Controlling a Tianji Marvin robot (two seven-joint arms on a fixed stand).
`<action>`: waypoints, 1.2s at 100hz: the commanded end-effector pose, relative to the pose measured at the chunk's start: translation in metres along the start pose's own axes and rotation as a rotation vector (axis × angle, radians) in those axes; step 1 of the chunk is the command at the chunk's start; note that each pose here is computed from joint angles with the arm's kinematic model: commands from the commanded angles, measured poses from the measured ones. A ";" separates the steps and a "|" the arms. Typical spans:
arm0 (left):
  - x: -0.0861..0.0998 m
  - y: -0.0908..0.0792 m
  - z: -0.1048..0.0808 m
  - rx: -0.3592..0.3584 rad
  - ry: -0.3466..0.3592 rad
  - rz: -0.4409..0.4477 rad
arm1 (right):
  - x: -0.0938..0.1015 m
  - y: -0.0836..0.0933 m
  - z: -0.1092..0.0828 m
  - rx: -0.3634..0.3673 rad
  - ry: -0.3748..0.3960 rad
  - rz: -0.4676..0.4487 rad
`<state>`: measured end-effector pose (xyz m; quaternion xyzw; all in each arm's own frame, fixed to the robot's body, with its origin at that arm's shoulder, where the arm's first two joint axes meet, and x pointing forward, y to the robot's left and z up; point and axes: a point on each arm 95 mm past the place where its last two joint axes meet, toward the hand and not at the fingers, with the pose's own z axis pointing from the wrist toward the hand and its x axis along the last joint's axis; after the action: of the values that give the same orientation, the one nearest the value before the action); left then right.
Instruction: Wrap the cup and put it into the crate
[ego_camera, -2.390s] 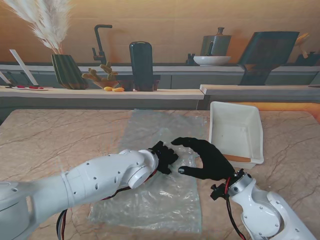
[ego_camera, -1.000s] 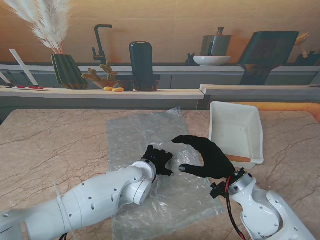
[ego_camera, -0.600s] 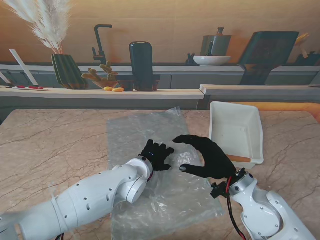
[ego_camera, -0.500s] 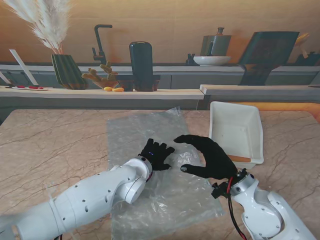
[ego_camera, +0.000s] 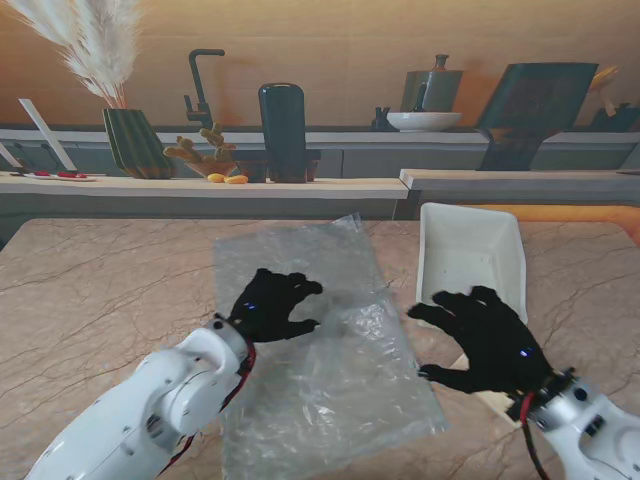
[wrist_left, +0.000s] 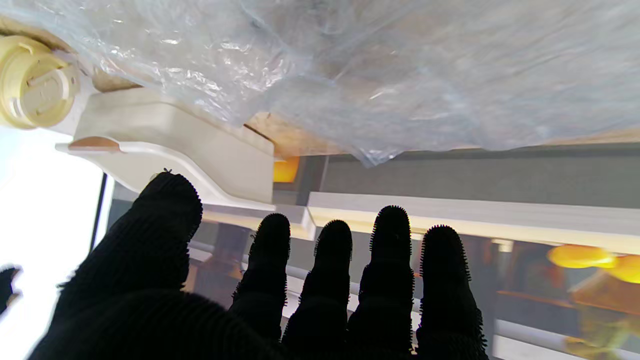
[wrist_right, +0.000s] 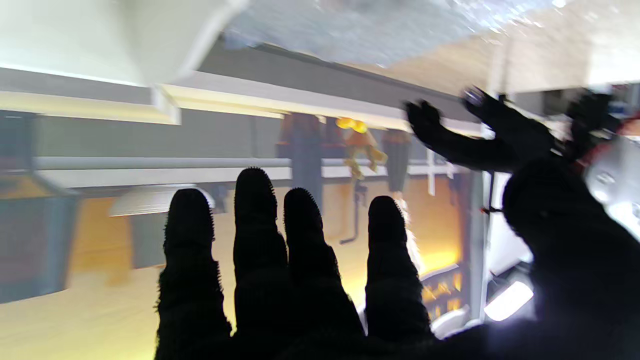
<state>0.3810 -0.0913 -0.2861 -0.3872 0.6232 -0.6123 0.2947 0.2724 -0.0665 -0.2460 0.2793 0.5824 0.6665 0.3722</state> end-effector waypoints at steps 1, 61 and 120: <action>-0.003 0.015 -0.018 -0.038 -0.033 -0.048 | -0.003 -0.012 -0.017 0.048 -0.051 0.019; -0.070 0.047 -0.097 0.075 -0.167 -0.427 | -0.039 -0.068 -0.053 0.241 -0.375 -0.199; -0.071 0.043 -0.103 0.137 -0.152 -0.363 | -0.038 -0.101 -0.060 0.361 -0.506 -0.167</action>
<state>0.3300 0.0221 -0.3276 -0.5163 0.4774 -0.6644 0.2532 0.2617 -0.1277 -0.3451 0.4402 0.5965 0.4389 0.5077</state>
